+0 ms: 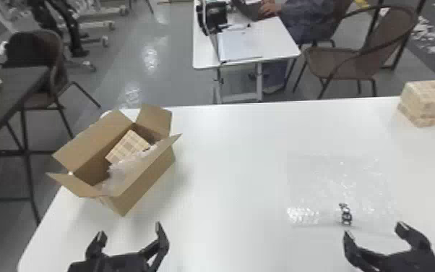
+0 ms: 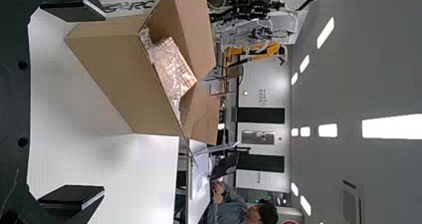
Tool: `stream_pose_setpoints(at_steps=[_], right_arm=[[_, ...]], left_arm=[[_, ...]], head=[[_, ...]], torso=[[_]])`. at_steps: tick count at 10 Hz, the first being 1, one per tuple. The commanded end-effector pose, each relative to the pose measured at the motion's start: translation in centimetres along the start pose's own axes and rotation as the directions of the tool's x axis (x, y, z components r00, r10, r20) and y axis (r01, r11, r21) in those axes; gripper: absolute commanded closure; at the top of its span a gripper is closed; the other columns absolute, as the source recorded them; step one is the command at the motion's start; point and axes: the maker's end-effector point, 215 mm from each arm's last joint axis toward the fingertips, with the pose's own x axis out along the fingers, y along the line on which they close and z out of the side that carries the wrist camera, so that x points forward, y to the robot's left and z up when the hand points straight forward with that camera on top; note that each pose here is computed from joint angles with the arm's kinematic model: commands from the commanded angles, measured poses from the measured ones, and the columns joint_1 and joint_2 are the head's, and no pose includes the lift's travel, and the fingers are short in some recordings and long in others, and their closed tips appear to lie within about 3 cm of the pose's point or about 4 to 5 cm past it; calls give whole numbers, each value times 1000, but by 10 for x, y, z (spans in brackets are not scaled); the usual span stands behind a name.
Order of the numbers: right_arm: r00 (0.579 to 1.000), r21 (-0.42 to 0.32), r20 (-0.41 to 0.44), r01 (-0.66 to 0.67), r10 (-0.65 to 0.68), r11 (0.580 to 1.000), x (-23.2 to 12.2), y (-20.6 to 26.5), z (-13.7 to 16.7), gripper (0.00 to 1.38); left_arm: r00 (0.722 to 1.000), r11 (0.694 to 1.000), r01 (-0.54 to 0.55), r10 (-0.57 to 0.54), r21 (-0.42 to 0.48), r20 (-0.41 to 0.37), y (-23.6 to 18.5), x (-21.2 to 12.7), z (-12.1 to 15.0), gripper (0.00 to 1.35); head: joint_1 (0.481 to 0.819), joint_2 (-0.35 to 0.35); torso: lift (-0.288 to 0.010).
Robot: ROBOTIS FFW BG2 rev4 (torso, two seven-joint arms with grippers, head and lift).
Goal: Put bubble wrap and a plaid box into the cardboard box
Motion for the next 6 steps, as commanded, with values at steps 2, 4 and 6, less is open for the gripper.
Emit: stream_pose_setpoints(at_steps=[2, 4, 6], right_arm=[[999, -19, -48, 24, -25, 1000, -27, -9, -14, 144], [999, -15, -43, 28, -29, 1000, -30, -9, -15, 144], [999, -16, -34, 27, -27, 1000, -28, -8, -13, 144]], left_arm=[[999, 1000, -4, 5, 22, -34, 6, -15, -10, 81], [999, 999, -21, 22, 27, -39, 11, -23, -12, 79], [999, 999, -21, 22, 31, -28, 11, -21, -9, 84]], head=[[695, 128], [695, 120], [695, 126]], torso=[[-110], [-110], [-110]])
